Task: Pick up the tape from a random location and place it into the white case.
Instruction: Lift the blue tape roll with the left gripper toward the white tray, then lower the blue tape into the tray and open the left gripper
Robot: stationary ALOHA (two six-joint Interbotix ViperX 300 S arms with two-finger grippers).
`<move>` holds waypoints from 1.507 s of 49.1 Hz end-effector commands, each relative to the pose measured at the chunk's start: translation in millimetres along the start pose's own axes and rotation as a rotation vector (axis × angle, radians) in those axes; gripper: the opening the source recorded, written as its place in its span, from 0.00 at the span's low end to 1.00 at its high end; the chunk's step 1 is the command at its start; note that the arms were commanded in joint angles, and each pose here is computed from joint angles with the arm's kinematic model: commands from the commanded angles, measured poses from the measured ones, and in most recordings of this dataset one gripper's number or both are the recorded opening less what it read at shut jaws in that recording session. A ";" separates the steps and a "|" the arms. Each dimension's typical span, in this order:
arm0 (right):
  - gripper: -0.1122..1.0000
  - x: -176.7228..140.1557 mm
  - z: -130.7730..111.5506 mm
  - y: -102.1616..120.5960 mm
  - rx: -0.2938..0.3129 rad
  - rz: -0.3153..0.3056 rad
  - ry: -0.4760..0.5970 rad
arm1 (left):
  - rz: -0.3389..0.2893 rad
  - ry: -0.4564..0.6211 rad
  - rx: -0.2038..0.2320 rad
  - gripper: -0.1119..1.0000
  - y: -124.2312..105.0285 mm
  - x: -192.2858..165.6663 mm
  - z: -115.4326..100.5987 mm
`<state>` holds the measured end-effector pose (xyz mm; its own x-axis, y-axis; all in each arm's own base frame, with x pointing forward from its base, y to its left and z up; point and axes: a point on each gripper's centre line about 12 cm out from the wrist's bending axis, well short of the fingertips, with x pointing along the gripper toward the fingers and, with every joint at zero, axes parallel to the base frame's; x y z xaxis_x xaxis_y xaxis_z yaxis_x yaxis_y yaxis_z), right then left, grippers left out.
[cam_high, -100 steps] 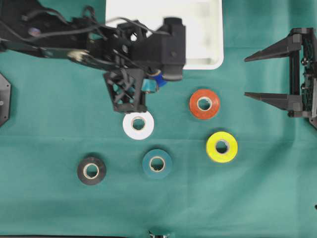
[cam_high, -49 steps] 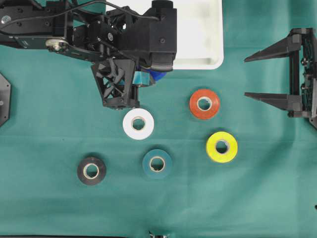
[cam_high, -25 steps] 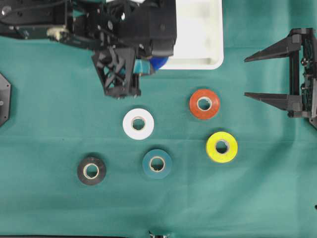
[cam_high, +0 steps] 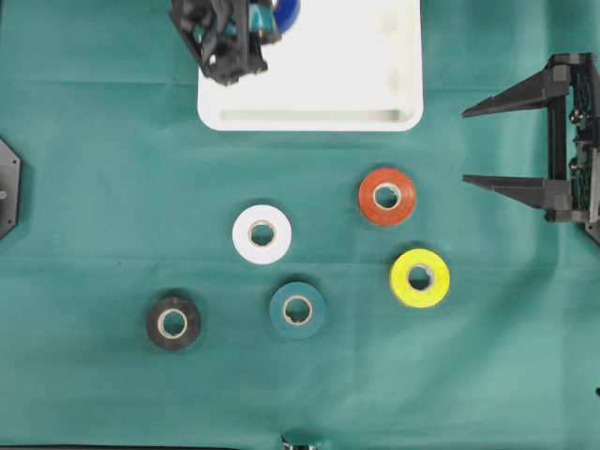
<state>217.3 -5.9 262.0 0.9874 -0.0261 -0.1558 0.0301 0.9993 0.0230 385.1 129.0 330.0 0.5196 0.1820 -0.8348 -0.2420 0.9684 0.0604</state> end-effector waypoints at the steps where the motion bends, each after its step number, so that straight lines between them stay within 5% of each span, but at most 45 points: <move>1: 0.93 1.5 9.8 -0.1 -0.001 -0.001 -0.023 | 0.020 -0.041 -0.013 0.32 10.6 -10.5 7.9; 52: 0.93 1.6 9.5 -0.1 -0.001 -0.001 -0.017 | 0.028 -0.054 -0.023 0.32 16.3 1.7 3.6; 74: 0.93 2.1 8.3 -0.2 -0.001 -0.001 -0.012 | 0.015 0.026 -0.029 0.32 13.2 80.4 -23.4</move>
<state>217.3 -5.9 260.2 0.9852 -0.0262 -0.1695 0.0305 0.9993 0.0229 401.5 150.8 253.4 0.4744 0.1843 -0.8608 -0.2721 0.9607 0.0557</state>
